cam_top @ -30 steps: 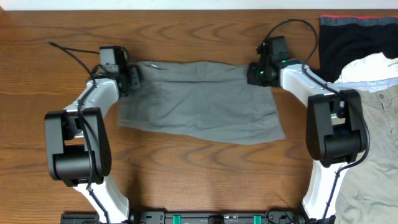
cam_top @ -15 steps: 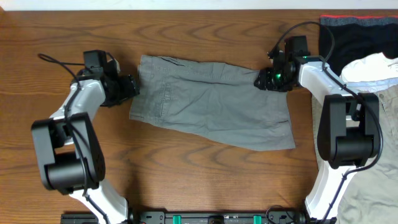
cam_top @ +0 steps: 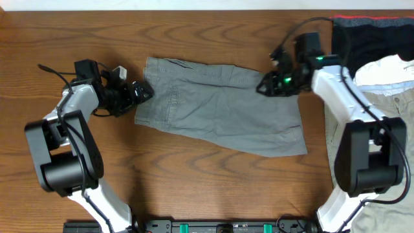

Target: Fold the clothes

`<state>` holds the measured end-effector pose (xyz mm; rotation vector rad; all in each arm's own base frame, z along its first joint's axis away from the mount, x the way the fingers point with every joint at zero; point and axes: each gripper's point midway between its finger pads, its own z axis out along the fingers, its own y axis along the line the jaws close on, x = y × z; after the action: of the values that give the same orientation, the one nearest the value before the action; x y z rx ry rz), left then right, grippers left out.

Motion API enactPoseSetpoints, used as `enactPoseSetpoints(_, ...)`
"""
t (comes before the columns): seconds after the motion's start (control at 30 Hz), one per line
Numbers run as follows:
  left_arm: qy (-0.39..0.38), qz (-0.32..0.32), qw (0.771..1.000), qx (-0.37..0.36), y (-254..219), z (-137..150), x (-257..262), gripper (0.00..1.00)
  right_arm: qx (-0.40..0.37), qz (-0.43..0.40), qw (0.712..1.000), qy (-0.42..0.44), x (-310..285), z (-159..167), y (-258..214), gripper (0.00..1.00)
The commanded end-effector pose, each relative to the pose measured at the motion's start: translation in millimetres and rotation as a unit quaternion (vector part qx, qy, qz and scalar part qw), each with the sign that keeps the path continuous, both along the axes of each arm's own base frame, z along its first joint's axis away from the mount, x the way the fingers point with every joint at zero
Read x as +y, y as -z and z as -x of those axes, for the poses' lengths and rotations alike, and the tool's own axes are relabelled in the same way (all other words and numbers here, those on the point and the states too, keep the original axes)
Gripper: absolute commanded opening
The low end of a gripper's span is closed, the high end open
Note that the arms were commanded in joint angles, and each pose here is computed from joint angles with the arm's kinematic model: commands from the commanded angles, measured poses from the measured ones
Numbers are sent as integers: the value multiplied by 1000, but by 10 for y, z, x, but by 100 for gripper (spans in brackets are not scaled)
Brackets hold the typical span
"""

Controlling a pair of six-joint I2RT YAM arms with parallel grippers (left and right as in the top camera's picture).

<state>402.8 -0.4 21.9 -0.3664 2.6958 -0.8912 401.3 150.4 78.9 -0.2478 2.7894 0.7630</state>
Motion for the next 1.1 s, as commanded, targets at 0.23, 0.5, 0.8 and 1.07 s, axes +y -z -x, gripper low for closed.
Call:
enactPoseSetpoints(0.23, 1, 28, 998, 57, 291, 141, -76, 87, 3, 67, 994, -86, 678, 250, 449, 26)
enactPoseSetpoints(0.5, -31, 34, 996, 72, 209, 217, 146, 88, 106, 129, 970, -177, 641, 829, 1031, 25)
enactPoseSetpoints(0.8, -66, 41, 994, 83, 158, 338, 453, 91, 168, 393, 894, -136, -386, 1045, 1086, 18)
enactPoseSetpoints(1.07, -48, 35, 996, 73, 158, 309, 380, 92, 101, 256, 942, -190, 130, 884, 854, 20)
